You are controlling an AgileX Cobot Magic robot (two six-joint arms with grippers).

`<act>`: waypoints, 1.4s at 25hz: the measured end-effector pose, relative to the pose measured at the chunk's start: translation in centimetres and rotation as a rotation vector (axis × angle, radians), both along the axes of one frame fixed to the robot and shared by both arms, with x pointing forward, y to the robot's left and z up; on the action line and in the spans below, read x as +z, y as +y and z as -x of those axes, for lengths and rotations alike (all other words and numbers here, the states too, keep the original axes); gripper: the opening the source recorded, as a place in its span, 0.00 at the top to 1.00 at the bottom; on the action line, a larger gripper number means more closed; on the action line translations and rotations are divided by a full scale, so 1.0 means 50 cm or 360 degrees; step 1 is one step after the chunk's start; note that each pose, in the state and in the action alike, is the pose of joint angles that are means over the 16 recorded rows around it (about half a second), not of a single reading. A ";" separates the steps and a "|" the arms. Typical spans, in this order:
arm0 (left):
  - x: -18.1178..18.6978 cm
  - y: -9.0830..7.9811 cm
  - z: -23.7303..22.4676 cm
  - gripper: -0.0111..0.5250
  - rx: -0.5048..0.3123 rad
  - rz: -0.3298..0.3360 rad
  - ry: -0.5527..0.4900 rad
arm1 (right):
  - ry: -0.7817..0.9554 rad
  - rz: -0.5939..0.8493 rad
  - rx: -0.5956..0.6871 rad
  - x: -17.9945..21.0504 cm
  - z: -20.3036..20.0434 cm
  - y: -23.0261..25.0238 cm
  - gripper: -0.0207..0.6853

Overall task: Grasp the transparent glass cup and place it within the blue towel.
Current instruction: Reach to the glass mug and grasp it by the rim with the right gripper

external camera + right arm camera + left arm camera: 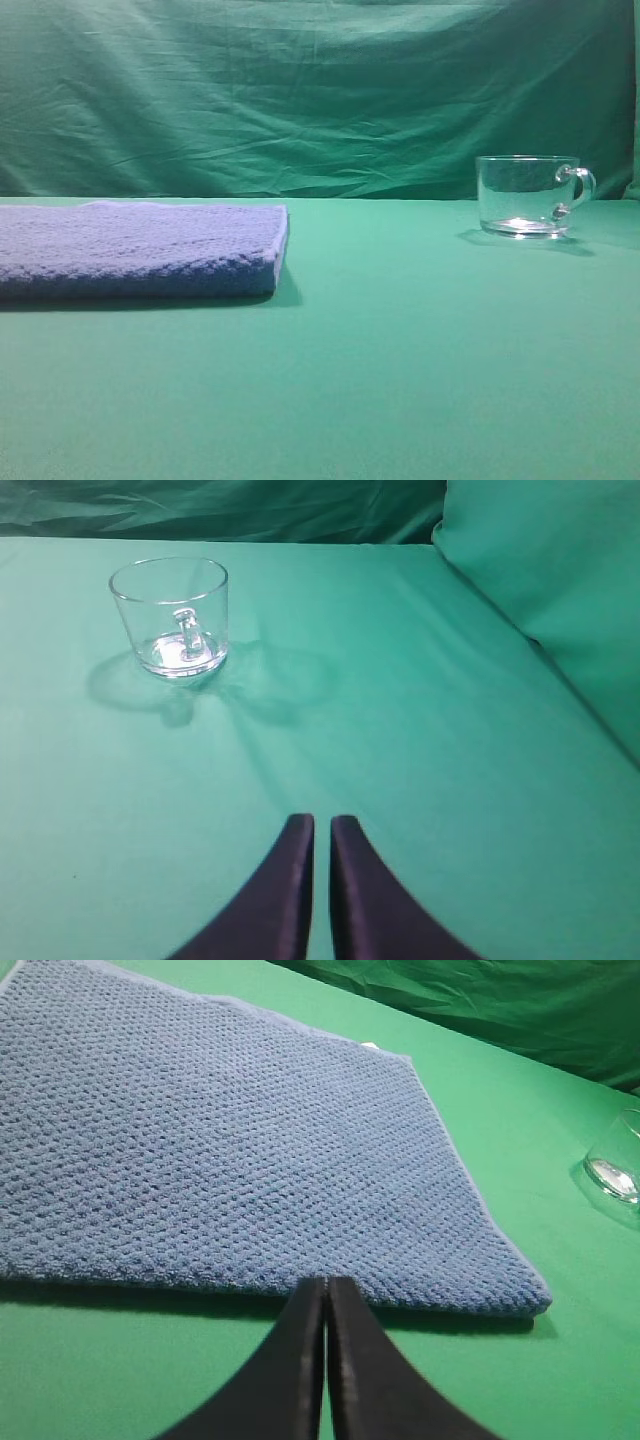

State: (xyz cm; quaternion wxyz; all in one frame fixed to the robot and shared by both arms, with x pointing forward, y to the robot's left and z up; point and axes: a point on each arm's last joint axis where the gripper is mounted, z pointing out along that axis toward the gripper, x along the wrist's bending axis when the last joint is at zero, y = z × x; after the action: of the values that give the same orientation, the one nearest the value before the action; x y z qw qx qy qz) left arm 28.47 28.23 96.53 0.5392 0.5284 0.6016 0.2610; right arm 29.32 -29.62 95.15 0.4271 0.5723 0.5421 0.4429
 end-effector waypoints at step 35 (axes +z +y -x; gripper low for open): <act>0.000 0.000 0.000 0.98 0.0000 0.0000 0.0000 | 0.0584 0.0156 0.0533 0.209 -0.262 0.048 0.90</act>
State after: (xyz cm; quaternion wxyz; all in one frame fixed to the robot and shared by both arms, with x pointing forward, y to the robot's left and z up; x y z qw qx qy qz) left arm 28.47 28.23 96.53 0.5392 0.5284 0.6016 0.2610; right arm 42.42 -27.25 105.62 0.2695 0.5240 0.7185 0.3695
